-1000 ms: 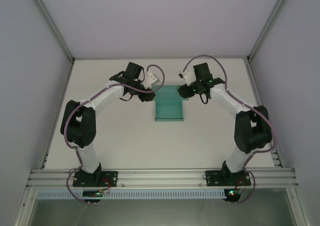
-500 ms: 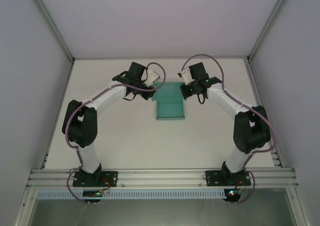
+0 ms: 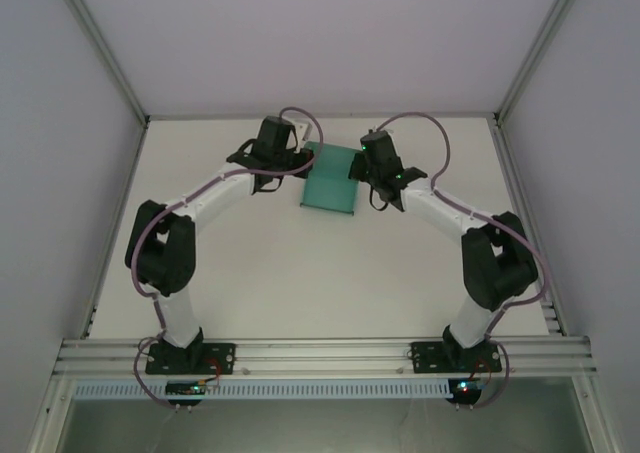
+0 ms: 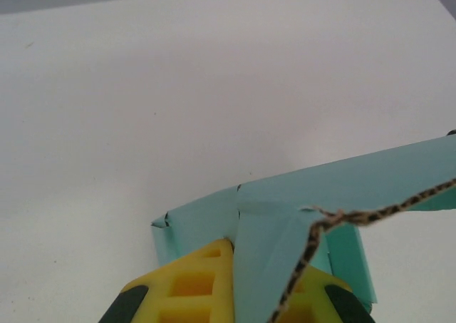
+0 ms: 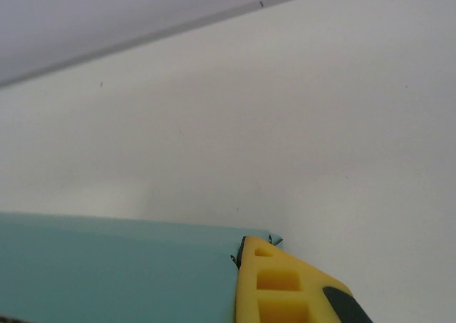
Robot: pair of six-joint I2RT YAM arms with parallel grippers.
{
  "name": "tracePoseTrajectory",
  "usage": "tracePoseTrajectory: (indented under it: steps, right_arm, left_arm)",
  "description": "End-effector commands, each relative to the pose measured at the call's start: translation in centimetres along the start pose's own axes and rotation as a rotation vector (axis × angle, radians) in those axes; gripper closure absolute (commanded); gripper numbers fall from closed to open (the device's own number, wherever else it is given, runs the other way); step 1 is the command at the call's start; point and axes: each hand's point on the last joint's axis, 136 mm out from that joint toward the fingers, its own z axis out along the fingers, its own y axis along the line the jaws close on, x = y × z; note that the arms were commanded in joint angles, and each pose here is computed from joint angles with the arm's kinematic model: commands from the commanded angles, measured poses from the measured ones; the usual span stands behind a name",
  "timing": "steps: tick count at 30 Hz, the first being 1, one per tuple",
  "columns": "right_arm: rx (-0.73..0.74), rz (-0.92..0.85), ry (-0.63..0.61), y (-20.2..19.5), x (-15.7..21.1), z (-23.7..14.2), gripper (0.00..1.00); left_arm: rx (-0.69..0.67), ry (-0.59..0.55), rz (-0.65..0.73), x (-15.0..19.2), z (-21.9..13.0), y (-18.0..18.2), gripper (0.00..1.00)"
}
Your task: Assemble paper box
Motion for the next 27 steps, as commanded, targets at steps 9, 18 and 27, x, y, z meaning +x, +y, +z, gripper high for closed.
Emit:
tracePoseTrajectory:
  steps: [9, 18, 27]
  right_arm:
    - [-0.134, 0.127, -0.149, 4.1, -0.5, 2.9, 0.99]
    - [-0.137, -0.029, -0.179, 2.9, 3.4, 2.4, 1.00]
    - [-0.102, -0.195, -0.121, 1.4, 7.2, 1.4, 1.00]
  left_arm:
    - [0.058, 0.065, -0.087, 5.8, 4.4, -1.0, 1.00]
    - [0.103, 0.120, -0.150, 10.2, 4.4, -0.8, 0.94]
    - [0.117, 0.120, -0.138, 10.7, 1.3, -1.2, 0.58]
